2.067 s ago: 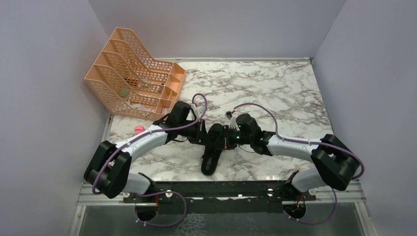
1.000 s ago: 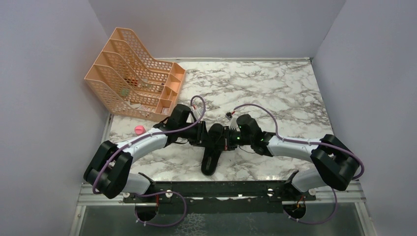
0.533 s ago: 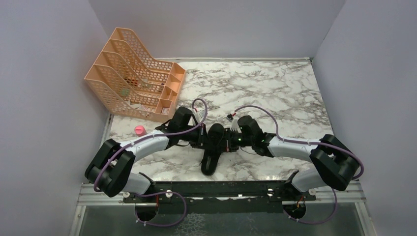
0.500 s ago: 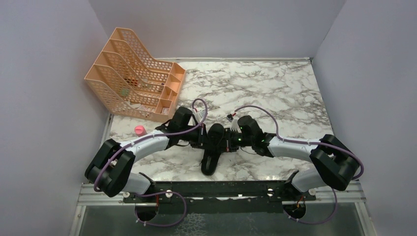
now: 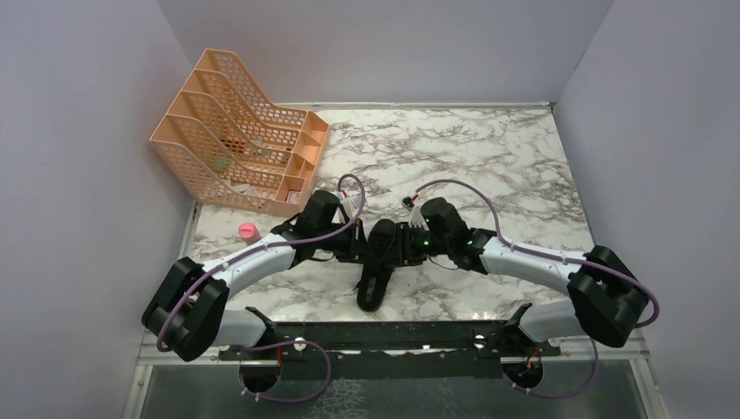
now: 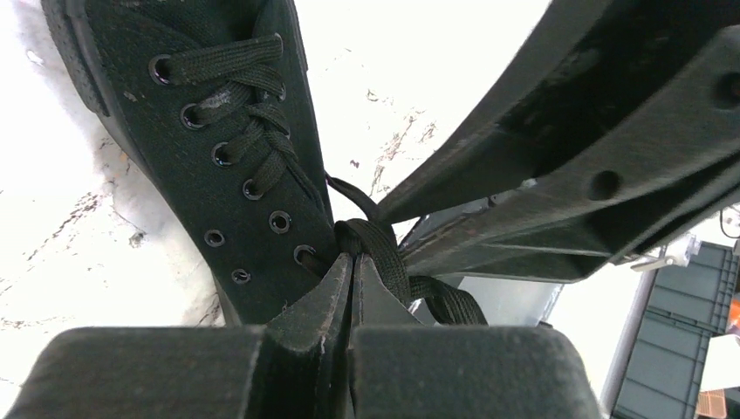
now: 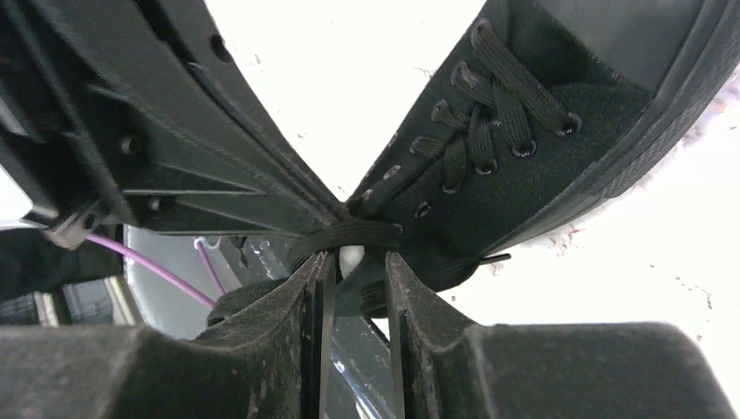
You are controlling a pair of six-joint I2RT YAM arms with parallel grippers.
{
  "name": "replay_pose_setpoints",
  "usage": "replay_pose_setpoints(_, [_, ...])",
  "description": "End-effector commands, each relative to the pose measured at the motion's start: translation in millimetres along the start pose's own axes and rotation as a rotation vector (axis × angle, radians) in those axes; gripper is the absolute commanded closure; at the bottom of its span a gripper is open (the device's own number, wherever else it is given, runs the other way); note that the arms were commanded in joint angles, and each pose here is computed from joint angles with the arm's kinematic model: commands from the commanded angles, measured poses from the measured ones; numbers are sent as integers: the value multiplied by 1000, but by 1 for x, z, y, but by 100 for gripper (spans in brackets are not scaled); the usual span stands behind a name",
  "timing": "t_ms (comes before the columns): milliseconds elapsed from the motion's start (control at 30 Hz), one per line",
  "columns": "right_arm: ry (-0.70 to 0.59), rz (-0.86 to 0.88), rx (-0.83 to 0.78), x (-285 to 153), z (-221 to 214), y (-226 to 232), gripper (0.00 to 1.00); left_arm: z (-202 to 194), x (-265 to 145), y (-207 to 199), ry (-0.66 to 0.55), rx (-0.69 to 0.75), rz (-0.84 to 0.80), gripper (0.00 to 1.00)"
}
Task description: Tie the shoes
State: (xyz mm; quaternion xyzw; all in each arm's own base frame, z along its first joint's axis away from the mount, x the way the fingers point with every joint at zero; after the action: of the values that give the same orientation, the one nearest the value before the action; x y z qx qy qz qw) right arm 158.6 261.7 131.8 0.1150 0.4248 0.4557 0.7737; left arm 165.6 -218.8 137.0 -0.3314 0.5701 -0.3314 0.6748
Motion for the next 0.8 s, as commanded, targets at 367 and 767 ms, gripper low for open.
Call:
replay_pose_setpoints(367, [42, 37, -315, -56, 14, 31, 41, 5, -8, -1, -79, 37, -15, 100])
replay_pose_setpoints(767, [120, 52, -364, -19, 23, 56, 37, 7, -8, -2, -87, 17, -14, 100])
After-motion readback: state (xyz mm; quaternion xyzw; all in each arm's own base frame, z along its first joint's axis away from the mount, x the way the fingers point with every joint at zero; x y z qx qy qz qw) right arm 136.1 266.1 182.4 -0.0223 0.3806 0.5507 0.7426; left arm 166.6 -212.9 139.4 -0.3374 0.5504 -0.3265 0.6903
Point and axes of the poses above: each gripper's point midway between its finger pads, its own x axis out along the fingers, its own y axis along the line the jaws close on, z = x × y, the point moved 7 cm from there along -x, back along the fingers, and after that the axes turned 15 degrees about -x, right-handed, at the moved point
